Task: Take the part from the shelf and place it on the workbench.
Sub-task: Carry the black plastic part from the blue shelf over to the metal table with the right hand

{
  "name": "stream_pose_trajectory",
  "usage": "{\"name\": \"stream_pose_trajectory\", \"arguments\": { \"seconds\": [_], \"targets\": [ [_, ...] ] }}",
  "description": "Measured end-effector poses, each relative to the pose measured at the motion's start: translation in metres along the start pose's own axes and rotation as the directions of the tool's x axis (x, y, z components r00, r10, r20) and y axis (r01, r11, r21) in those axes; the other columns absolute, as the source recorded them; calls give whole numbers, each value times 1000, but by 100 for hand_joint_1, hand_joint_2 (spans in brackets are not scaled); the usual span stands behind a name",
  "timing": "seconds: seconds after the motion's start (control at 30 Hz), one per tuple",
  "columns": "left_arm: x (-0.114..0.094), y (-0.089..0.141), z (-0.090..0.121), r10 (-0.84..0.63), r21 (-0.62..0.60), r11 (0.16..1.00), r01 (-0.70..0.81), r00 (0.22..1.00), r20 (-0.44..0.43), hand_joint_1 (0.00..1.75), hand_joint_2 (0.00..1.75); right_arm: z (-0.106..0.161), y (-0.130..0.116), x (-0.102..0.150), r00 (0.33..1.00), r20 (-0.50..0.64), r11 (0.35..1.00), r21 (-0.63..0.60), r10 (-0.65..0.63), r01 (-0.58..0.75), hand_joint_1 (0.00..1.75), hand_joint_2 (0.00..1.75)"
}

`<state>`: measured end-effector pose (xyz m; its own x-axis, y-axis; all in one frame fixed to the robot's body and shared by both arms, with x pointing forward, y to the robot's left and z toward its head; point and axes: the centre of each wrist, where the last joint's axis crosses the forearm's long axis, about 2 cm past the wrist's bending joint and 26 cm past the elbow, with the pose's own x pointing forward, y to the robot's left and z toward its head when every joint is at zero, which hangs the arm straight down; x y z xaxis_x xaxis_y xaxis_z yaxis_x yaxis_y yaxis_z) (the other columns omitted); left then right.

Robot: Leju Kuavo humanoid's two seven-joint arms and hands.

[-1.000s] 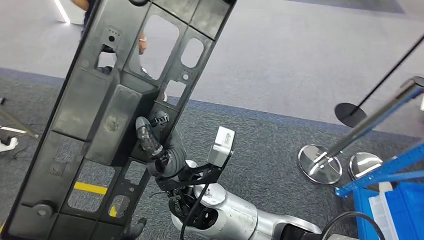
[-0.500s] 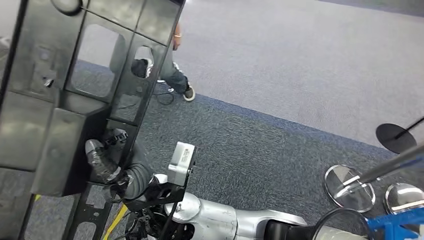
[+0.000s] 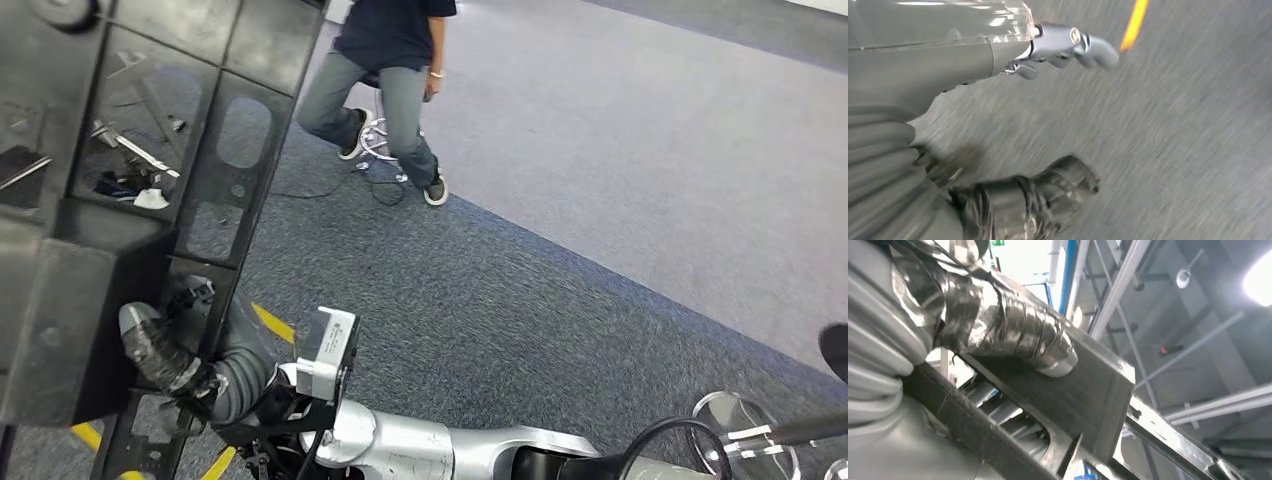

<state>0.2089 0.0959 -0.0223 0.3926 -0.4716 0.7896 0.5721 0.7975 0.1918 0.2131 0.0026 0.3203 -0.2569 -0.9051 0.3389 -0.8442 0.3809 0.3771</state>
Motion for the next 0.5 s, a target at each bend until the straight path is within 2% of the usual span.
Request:
{"name": "stream_pose_trajectory", "arguments": {
  "seconds": [0.1,0.37,0.5],
  "targets": [
    [-7,4,1,-1,-84,996,-5,997,-76,0,175,4,-7,-3,1000,-12,1000,-15,23,-23,175,175],
    [-19,18,3,-14,-77,997,4,993,-120,0,175,5,-15,-8,998,-32,998,-14,55,-55,175,175],
    [-26,16,6,34,-91,994,-54,977,-211,0,175,7,-19,-8,994,-33,994,-34,107,-108,175,175]
  ]
}}
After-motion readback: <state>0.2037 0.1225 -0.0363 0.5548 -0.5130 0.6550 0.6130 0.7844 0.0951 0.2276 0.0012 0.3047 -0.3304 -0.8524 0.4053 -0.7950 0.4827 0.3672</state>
